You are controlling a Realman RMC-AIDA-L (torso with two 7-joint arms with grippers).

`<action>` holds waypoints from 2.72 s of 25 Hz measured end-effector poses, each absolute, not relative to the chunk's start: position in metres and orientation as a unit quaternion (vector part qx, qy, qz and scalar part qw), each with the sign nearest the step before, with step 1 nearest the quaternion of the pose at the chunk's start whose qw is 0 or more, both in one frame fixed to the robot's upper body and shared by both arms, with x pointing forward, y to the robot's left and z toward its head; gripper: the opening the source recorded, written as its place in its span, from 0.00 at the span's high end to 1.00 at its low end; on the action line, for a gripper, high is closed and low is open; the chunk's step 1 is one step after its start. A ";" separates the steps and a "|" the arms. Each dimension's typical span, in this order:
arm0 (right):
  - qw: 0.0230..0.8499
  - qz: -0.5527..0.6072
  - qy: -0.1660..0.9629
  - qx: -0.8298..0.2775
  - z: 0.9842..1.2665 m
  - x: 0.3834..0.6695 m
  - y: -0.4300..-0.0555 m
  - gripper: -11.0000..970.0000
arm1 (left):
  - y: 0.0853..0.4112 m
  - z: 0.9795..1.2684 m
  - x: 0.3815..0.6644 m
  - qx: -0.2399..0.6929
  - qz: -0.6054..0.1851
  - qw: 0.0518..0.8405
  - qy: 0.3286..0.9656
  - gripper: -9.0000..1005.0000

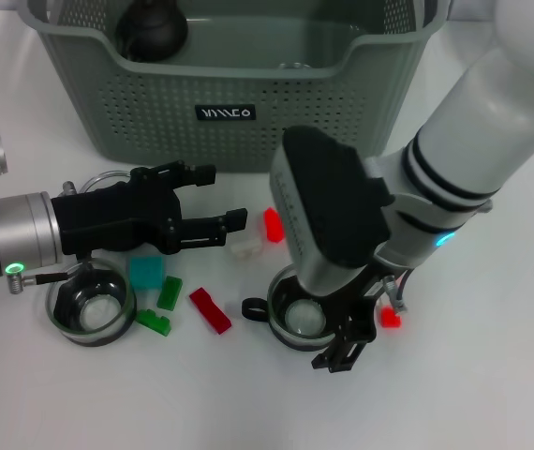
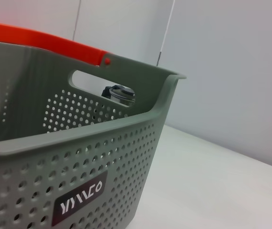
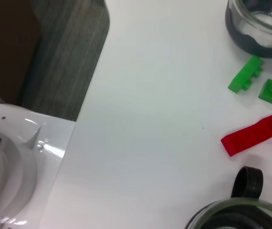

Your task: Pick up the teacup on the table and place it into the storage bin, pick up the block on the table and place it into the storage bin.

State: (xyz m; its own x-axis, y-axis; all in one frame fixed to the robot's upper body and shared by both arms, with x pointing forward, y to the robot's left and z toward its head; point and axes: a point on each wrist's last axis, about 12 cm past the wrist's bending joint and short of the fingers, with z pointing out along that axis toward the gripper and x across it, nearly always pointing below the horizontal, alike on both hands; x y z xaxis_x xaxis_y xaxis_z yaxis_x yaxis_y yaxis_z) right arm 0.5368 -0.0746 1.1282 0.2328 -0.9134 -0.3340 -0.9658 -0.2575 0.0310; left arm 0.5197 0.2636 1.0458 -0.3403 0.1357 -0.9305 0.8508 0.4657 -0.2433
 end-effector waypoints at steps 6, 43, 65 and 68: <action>0.090 0.133 0.601 -0.783 1.123 0.533 -0.069 0.14 | 0.265 1.046 0.520 0.342 -0.385 0.462 0.722 0.14; 0.073 0.172 0.675 -0.714 1.150 0.527 -0.100 0.92 | 0.271 1.043 0.516 0.341 -0.380 0.462 0.725 0.14; 0.296 0.298 0.696 -0.583 1.299 0.566 -0.168 0.92 | 0.271 1.043 0.516 0.340 -0.380 0.462 0.726 0.14; 0.356 0.288 0.697 -0.552 1.320 0.583 -0.162 0.91 | 0.270 1.044 0.517 0.342 -0.380 0.463 0.724 0.14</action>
